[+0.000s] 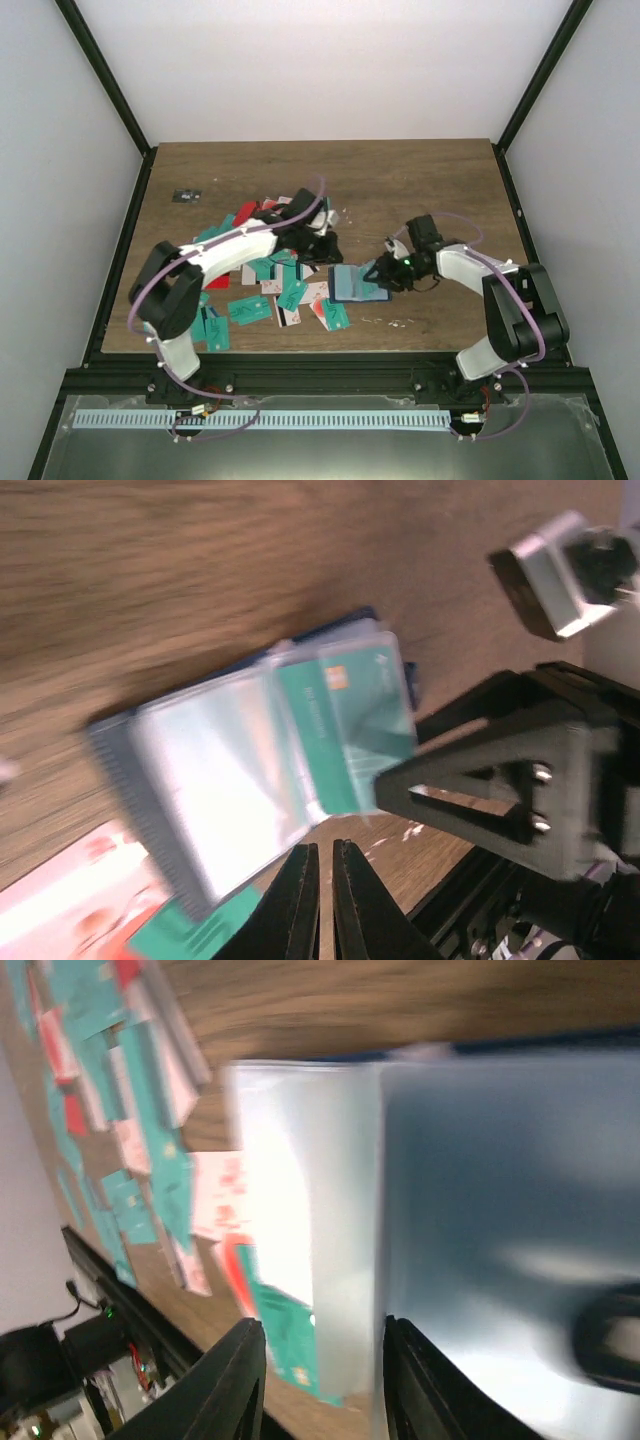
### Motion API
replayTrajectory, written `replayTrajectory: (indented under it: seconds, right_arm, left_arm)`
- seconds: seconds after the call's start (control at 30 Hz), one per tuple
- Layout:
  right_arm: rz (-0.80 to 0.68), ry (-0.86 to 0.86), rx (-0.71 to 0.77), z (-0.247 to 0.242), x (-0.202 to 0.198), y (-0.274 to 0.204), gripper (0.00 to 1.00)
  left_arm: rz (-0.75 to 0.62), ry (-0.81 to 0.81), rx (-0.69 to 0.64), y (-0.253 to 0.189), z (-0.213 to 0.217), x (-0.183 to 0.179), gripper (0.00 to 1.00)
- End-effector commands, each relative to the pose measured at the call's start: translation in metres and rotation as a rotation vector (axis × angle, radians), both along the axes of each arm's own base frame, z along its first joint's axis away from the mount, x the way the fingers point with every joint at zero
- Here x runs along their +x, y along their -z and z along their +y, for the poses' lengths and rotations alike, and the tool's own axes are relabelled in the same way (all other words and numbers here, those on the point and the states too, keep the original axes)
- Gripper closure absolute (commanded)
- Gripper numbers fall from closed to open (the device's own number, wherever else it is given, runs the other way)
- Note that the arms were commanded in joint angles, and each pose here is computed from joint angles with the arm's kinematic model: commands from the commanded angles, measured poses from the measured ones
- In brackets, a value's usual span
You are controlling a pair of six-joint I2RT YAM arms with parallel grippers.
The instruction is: Put the credit cards into the card holder
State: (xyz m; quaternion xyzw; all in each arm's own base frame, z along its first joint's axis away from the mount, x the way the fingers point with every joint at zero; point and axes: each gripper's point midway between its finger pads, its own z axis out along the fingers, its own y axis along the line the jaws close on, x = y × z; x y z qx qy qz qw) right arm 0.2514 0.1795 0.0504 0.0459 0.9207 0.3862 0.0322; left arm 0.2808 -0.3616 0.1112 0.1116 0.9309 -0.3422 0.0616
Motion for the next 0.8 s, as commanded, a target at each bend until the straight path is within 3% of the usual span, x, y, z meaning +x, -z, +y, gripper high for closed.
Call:
replayTrajectory:
  seconds: [0.0, 0.13, 0.33, 0.43, 0.67, 0.77]
  right_arm:
    - [-0.046, -0.146, 0.021, 0.059, 0.001, -0.052, 0.64]
    - [-0.190, -0.402, 0.155, 0.143, -0.023, -0.147, 0.60]
    - [-0.341, -0.336, 0.221, 0.135, -0.045, -0.214, 0.54]
    - [-0.357, -0.278, 0.202, 0.117, -0.055, -0.208, 0.53]
    - [-0.282, -0.194, 0.161, 0.083, -0.086, -0.167, 0.50]
    - [-0.264, -0.166, 0.115, 0.071, -0.092, -0.152, 0.49]
  left_arm:
    - [-0.064, -0.131, -0.007, -0.023, 0.055, 0.016, 0.92]
    - [-0.114, -0.238, 0.075, -0.036, 0.118, 0.014, 0.90]
    - [-0.145, -0.308, 0.131, -0.046, 0.161, -0.010, 0.86]
    - [-0.128, -0.329, 0.126, -0.043, 0.168, -0.024, 0.82]
    - [-0.102, -0.305, 0.141, -0.018, 0.177, -0.049, 0.58]
    - [-0.084, -0.275, 0.161, -0.005, 0.177, -0.060, 0.53]
